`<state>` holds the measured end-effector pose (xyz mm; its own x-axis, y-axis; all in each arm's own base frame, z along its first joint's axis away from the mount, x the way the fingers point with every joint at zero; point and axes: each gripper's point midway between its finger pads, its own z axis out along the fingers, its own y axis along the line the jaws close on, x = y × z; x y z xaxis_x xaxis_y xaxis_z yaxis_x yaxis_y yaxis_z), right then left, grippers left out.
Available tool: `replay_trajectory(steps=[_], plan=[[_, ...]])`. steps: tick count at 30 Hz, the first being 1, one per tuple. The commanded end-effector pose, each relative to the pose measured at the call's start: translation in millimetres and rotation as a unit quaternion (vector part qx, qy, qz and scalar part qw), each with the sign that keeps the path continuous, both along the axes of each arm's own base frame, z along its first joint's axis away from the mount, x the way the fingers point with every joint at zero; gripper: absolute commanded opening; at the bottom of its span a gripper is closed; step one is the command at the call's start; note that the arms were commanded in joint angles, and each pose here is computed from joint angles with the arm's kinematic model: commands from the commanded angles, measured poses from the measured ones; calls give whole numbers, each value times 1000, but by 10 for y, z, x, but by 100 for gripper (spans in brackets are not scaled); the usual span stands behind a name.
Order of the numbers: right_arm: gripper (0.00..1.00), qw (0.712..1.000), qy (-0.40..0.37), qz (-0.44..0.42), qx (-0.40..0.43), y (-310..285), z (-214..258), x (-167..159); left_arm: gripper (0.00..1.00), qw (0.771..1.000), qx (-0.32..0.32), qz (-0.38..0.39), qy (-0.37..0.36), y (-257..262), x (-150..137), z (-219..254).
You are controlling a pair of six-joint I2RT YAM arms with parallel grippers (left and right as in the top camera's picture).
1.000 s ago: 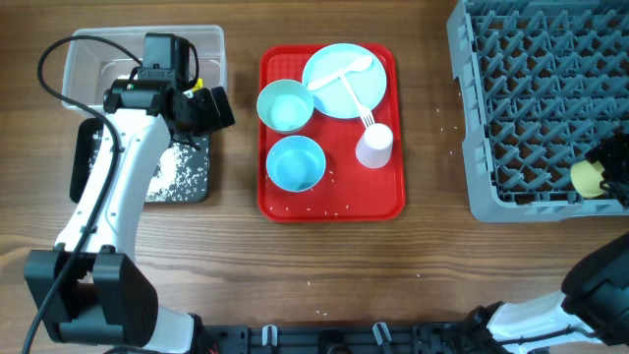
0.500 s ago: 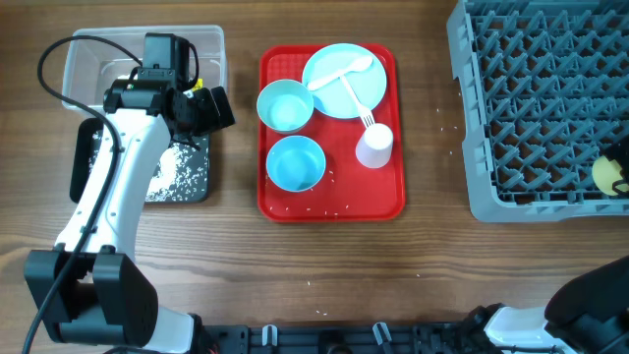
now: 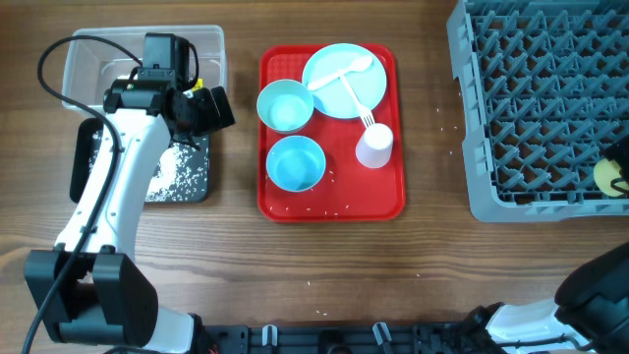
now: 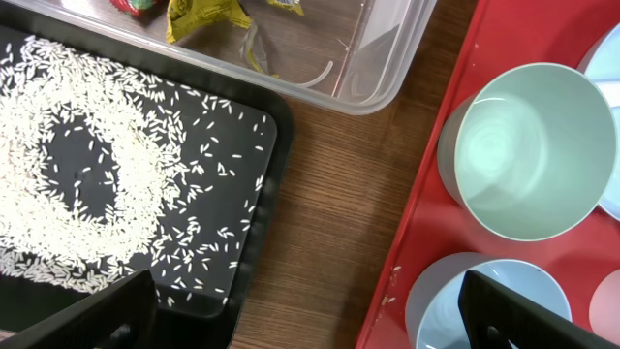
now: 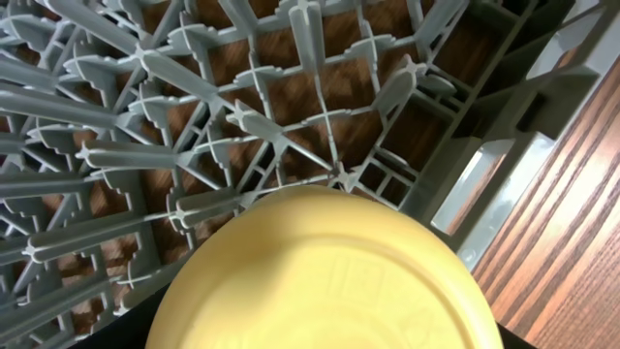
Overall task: Sort waste into correct bins and load items into the dishwasher rack
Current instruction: 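Carry the yellow cup right and place it upside down in the rack, then reach the right gripper to the white cup and grasp it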
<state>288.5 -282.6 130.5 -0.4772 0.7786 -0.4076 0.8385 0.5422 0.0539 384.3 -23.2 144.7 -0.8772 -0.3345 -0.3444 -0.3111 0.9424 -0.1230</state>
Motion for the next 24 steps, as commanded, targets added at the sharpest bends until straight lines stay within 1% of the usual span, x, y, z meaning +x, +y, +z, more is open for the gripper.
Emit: replay_trajectory(steps=[1, 2, 3, 10, 11, 12, 13, 16, 21, 24], plan=[[56, 1000, 0, 9, -13, -14, 32, 78, 100, 1000, -1, 9, 4, 23, 9, -36], [60, 1000, 0, 12, -13, 1, 31, 93, 100, 1000, -1, 9, 4, 23, 9, -36], [62, 1000, 0, 14, -12, 16, 31, 106, 100, 1000, -1, 9, 4, 23, 9, -36], [66, 999, 2, 31, -13, 108, 28, 182, 100, 1000, -1, 9, 4, 23, 9, -36], [69, 999, 3, 33, -13, 109, 28, 180, 100, 1000, -1, 9, 4, 23, 9, -36], [77, 999, 4, 34, -13, 109, 27, 180, 100, 1000, -1, 9, 4, 23, 9, -36], [81, 999, 4, 34, -13, 111, 26, 178, 100, 1000, -1, 9, 4, 23, 9, -36], [83, 999, 5, 34, -12, 115, 23, 172, 100, 1000, -1, 9, 4, 23, 9, -36], [83, 999, 7, 34, -10, 124, 17, 164, 100, 1000, -1, 9, 4, 23, 9, -36], [84, 999, -8, 49, 2, 184, 41, 219, 100, 1000, -1, 9, 4, 23, 9, -36]])
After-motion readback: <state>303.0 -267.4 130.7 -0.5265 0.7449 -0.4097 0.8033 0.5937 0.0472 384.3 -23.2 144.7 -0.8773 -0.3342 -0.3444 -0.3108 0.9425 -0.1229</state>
